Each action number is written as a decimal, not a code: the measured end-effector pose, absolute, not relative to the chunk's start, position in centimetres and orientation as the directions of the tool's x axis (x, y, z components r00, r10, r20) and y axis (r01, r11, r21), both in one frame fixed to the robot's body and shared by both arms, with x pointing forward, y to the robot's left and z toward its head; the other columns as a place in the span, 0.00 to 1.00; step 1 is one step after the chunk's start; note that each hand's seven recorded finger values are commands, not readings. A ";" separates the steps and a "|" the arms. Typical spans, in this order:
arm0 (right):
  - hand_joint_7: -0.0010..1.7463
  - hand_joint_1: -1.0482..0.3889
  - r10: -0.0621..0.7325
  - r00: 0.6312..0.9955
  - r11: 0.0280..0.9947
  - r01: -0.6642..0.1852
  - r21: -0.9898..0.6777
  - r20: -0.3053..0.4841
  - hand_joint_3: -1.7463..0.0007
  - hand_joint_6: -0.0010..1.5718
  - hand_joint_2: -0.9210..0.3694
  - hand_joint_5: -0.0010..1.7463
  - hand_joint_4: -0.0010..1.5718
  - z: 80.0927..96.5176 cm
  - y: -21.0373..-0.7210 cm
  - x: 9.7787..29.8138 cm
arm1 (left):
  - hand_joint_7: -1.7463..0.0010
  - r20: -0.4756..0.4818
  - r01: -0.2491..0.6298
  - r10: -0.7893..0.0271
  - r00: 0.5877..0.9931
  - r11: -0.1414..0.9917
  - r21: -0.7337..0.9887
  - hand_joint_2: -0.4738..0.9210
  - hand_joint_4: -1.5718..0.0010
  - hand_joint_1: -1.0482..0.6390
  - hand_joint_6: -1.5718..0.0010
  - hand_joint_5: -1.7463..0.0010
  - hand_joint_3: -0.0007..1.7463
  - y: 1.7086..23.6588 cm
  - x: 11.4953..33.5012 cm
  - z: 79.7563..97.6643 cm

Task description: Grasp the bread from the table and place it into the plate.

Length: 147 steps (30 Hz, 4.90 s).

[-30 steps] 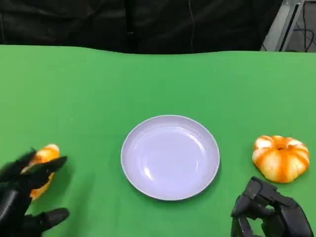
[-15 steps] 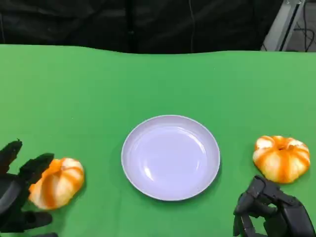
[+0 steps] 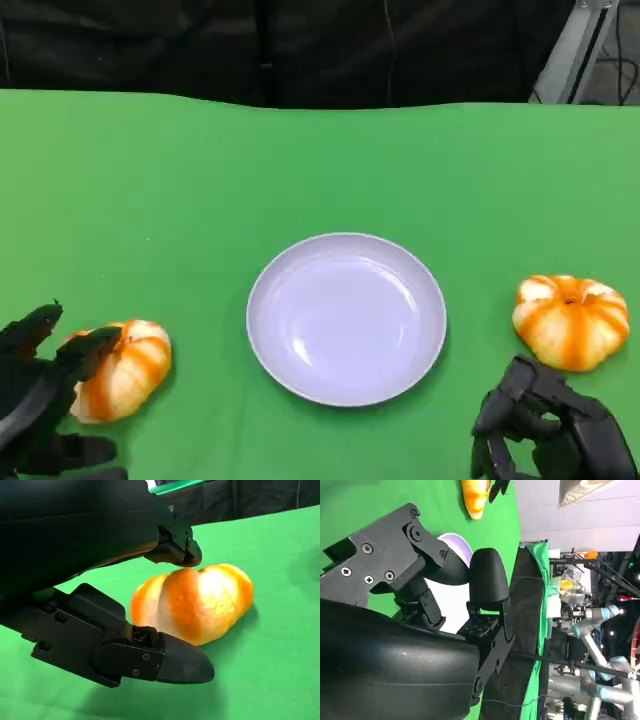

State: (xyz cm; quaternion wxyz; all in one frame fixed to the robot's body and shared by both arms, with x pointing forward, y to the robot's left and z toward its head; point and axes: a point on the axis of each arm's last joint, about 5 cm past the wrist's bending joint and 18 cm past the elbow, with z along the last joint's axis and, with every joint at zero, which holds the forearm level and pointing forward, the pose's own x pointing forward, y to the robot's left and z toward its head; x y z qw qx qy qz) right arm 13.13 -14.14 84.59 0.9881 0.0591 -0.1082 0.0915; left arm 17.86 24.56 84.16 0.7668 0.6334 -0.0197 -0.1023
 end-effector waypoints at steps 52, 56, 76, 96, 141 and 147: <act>0.88 0.63 0.161 0.960 0.977 -0.187 0.099 0.228 0.31 0.48 0.28 1.00 0.53 84.7 -14.0 13.1 | 0.96 -0.141 0.178 -0.140 0.980 0.303 0.936 1.00 0.39 0.52 0.41 0.90 0.20 23.2 21.5 82.5; 0.88 0.63 0.161 0.960 0.977 -0.187 0.099 0.228 0.31 0.48 0.28 1.00 0.53 84.7 -14.0 13.1 | 0.96 -0.141 0.178 -0.140 0.980 0.303 0.936 1.00 0.39 0.52 0.41 0.91 0.20 23.2 21.5 82.5; 0.88 0.62 0.157 0.961 0.978 -0.182 0.097 0.228 0.31 0.48 0.28 1.00 0.52 84.7 -13.9 13.1 | 0.00 0.278 -0.122 -0.288 0.916 0.461 0.879 0.85 0.57 0.58 0.62 0.00 0.42 19.2 22.9 90.7; 0.88 0.62 0.159 0.961 0.978 -0.185 0.097 0.228 0.32 0.48 0.27 1.00 0.52 84.7 -13.8 13.1 | 0.00 0.297 -0.102 -0.340 0.892 0.487 0.867 0.77 0.58 0.58 0.62 0.00 0.52 17.4 23.2 92.4; 0.89 0.62 0.139 0.961 0.980 -0.169 0.107 0.239 0.31 0.48 0.28 1.00 0.52 85.0 -13.4 12.9 | 0.00 0.147 0.067 -0.473 0.869 0.406 0.911 0.96 0.64 0.58 0.69 0.00 0.18 10.2 26.9 88.0; 0.89 0.61 0.139 0.960 0.979 -0.170 0.110 0.242 0.31 0.48 0.29 1.00 0.52 85.1 -13.3 12.9 | 0.03 0.124 0.079 -0.484 0.866 0.378 0.923 1.00 0.66 0.58 0.69 0.00 0.13 9.6 27.1 87.0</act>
